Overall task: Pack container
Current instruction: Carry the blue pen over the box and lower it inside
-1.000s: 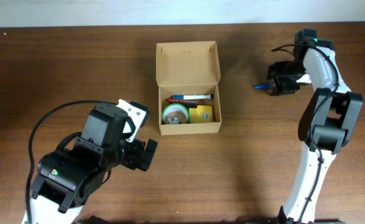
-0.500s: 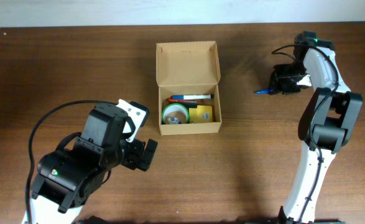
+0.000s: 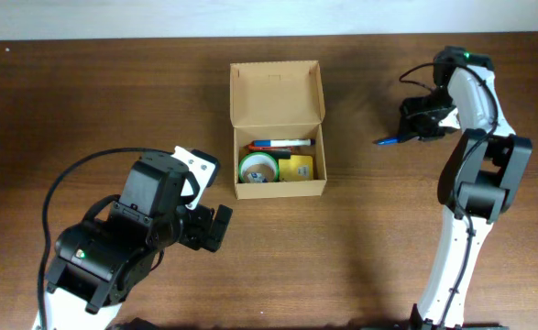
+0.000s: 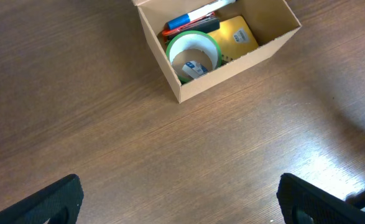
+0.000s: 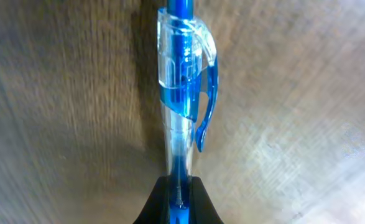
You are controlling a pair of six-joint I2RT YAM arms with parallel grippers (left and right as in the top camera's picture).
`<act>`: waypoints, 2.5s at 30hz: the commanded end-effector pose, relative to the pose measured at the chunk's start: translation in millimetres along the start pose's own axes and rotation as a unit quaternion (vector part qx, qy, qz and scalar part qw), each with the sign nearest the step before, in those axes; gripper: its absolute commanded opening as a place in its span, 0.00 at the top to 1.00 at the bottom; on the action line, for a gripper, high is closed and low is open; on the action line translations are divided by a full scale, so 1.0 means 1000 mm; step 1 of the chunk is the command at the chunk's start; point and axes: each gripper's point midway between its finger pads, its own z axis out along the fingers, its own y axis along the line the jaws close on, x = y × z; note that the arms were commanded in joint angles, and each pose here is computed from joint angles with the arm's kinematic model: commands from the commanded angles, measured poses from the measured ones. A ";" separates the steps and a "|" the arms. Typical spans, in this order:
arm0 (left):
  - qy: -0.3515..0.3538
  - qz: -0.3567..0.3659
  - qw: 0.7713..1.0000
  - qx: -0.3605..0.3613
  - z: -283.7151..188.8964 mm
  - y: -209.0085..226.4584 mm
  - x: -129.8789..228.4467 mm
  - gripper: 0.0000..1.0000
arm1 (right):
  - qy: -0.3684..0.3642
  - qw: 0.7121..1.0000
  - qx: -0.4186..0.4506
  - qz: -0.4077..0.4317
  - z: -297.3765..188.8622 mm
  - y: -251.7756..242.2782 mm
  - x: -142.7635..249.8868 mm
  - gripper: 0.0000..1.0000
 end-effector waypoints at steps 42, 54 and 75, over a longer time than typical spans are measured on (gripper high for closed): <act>-0.016 0.008 1.000 0.007 -0.008 -0.002 -0.006 0.00 | -0.158 0.356 0.008 -0.921 -0.094 0.053 0.341 0.96; -0.016 0.008 1.000 0.007 -0.008 -0.002 -0.006 0.01 | -0.131 0.349 0.028 -0.928 -0.077 0.047 0.337 0.96; -0.016 0.008 1.000 0.007 -0.008 -0.002 -0.006 0.00 | -0.137 0.285 0.010 -0.949 -0.052 0.050 0.335 0.96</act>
